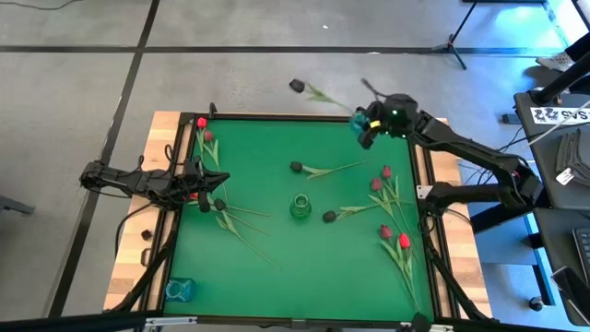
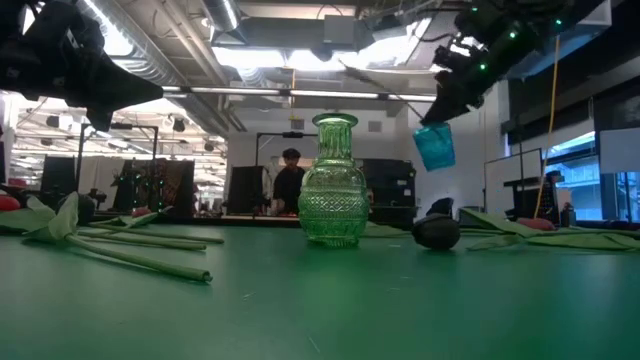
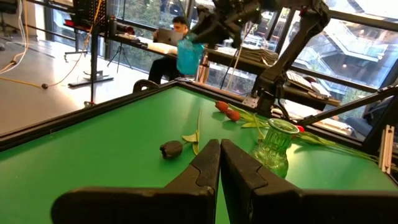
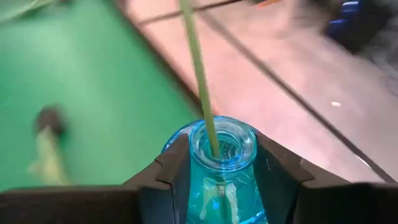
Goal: Sort flowers into vase by color
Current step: Put the right black flower into the top right blue vase
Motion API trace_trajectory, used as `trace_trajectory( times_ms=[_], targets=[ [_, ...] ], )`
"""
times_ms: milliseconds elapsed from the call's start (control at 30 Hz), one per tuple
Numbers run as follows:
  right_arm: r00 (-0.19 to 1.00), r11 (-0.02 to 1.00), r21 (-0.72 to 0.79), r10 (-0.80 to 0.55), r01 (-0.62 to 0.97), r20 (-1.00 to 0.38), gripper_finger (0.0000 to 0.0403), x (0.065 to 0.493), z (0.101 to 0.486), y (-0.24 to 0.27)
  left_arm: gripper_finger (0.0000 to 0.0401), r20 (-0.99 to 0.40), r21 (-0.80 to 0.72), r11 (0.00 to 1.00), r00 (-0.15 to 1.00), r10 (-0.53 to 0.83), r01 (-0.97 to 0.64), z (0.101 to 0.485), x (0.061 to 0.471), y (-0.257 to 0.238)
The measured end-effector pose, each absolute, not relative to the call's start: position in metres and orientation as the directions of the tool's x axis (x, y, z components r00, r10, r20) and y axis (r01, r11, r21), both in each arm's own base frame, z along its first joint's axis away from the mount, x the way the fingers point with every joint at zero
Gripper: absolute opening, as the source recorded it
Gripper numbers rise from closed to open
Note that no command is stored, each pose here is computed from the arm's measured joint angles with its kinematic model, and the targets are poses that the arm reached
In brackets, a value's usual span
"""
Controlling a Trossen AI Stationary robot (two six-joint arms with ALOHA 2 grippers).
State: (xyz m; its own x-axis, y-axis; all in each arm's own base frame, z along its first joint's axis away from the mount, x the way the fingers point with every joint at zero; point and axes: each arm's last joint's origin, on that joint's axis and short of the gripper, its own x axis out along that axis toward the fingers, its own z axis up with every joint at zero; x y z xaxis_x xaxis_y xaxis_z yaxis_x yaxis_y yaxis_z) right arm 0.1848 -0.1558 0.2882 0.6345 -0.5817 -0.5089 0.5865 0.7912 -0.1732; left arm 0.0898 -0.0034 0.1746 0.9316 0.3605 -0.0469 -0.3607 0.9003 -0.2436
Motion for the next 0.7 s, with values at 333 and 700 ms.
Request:
trace_trajectory(
  times_ms=[333,700],
  targets=[
    [0.489,0.527,-0.037,-0.81,0.849,-0.324,0.0139,0.15,0.229,-0.169,0.0011,-0.047,-0.244,0.9,0.931,0.361,-0.361,0.175,0.09,-0.003],
    [0.371,0.396,0.0,-0.862,0.918,-0.345,0.0139,0.125,0.171,-0.155,0.0011,-0.046,-0.244,0.9,0.931,0.361,-0.361,0.175,0.09,-0.003]
  ],
)
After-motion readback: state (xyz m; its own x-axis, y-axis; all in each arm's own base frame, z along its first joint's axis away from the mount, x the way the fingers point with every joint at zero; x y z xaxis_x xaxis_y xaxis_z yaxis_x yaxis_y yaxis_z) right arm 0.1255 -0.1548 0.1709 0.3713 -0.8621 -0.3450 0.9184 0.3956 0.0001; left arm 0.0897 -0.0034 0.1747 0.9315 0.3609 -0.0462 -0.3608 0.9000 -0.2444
